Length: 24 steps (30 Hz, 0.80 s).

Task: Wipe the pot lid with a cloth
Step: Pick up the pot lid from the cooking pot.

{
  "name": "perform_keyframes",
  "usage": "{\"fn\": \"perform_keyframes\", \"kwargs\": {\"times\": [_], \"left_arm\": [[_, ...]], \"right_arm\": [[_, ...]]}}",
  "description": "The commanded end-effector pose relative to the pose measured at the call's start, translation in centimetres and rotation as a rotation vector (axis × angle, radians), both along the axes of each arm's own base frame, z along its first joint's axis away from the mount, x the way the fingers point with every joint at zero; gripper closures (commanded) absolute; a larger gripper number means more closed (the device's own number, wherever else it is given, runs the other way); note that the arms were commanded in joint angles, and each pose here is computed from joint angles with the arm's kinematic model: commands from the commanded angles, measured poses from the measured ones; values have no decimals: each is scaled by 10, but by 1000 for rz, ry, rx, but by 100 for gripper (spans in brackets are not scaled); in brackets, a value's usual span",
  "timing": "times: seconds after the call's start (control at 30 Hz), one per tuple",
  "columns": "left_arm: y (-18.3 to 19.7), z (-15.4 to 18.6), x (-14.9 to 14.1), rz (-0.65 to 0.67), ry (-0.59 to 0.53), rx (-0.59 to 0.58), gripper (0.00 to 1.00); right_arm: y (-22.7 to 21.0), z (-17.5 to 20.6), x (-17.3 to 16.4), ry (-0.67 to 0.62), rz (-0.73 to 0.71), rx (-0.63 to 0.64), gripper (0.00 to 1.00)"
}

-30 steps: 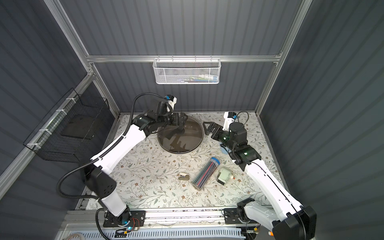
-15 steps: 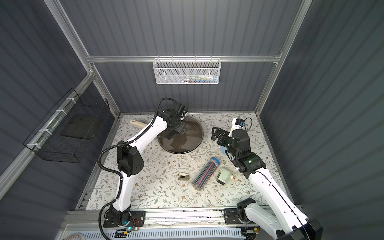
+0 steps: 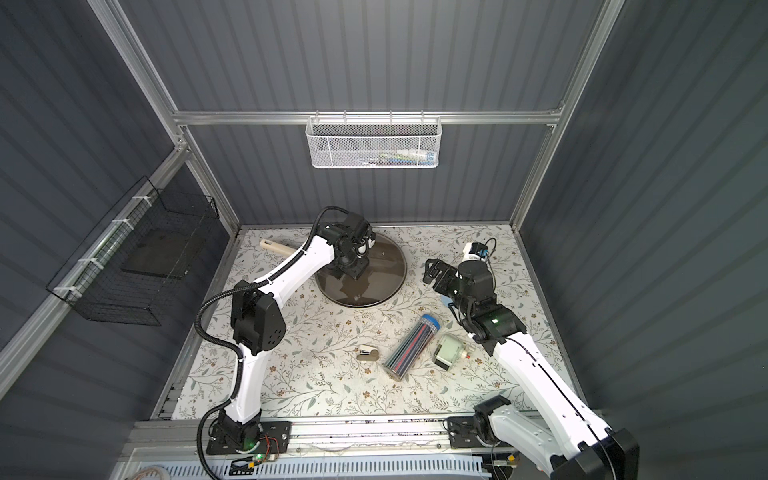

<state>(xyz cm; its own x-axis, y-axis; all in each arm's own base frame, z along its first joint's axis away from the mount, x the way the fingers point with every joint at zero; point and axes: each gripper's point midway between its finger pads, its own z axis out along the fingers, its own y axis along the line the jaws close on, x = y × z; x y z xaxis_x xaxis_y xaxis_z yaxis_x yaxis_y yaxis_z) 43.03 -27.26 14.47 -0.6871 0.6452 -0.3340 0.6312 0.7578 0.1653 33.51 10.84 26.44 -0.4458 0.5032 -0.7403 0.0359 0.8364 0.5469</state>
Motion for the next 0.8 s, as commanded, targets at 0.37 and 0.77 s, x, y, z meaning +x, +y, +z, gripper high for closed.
{"fn": "perform_keyframes", "kwargs": {"times": [0.37, 0.77], "left_arm": [[-10, -6, 23, -6, 6, -48, 74], [-15, 114, 26, 47, -262, -286, 100]], "right_arm": [[1, -6, 7, 20, -18, 18, 1], [-2, -9, 15, 23, -36, -26, 1]]}}
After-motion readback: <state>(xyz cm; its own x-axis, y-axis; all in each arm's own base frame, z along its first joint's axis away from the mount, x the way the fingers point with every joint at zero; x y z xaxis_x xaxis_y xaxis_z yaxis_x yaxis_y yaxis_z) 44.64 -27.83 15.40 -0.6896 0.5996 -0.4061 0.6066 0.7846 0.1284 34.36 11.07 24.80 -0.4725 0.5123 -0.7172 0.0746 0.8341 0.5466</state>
